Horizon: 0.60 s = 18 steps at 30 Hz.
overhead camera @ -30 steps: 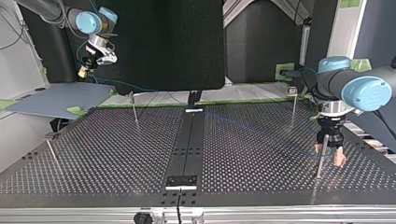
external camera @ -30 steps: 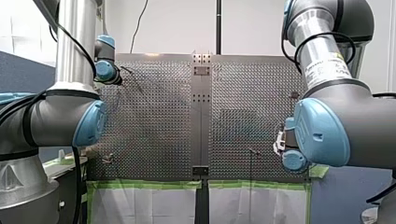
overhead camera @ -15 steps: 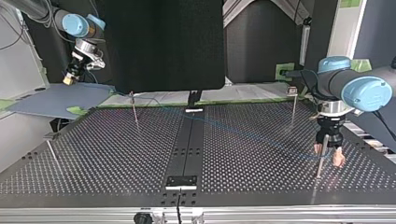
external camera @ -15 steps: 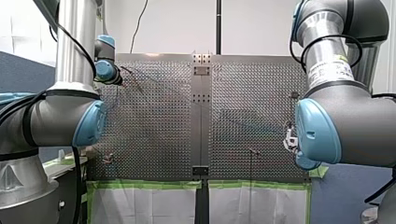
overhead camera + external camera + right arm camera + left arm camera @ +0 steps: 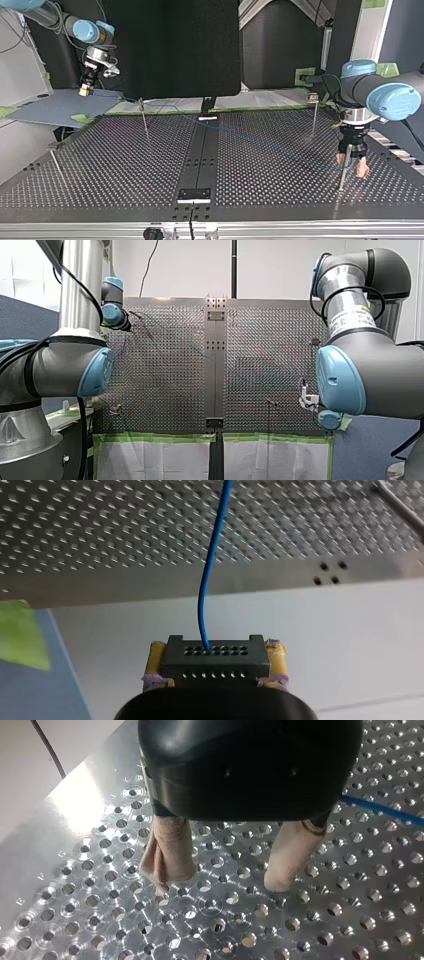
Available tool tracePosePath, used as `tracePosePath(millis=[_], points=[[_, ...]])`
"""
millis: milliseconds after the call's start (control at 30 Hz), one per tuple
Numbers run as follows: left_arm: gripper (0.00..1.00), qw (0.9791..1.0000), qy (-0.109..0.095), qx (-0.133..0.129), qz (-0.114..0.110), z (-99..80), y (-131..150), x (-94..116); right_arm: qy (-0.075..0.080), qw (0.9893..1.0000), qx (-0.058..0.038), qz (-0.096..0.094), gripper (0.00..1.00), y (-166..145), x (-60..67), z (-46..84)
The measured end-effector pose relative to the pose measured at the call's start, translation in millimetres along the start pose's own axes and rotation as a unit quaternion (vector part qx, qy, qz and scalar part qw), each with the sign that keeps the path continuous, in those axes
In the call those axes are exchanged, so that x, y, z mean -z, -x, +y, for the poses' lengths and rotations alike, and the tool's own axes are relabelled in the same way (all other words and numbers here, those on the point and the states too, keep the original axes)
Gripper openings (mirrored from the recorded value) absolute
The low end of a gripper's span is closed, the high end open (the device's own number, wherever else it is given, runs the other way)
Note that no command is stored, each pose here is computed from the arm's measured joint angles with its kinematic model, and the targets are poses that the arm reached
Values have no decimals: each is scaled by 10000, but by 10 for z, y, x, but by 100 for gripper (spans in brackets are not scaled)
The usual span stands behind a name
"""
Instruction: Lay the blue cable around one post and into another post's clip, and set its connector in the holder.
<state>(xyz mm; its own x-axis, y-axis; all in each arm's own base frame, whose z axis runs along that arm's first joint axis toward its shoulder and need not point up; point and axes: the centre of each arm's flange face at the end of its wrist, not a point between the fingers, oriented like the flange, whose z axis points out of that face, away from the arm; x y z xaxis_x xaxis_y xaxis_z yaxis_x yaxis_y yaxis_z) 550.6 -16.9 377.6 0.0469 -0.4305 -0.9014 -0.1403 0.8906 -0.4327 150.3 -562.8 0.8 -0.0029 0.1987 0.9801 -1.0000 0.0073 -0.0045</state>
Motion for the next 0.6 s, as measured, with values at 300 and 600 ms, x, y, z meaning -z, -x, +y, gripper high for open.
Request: tracePosePath(millis=[300, 600], points=[[100, 10000, 40, -50, -23, 8, 13, 2, -478, 9975, 379, -360, 0, 360, -52, -166], [100, 10000, 40, -63, -32, 6, 22, 6, -1030, 9894, 690, -762, 0, 730, 87, -397]])
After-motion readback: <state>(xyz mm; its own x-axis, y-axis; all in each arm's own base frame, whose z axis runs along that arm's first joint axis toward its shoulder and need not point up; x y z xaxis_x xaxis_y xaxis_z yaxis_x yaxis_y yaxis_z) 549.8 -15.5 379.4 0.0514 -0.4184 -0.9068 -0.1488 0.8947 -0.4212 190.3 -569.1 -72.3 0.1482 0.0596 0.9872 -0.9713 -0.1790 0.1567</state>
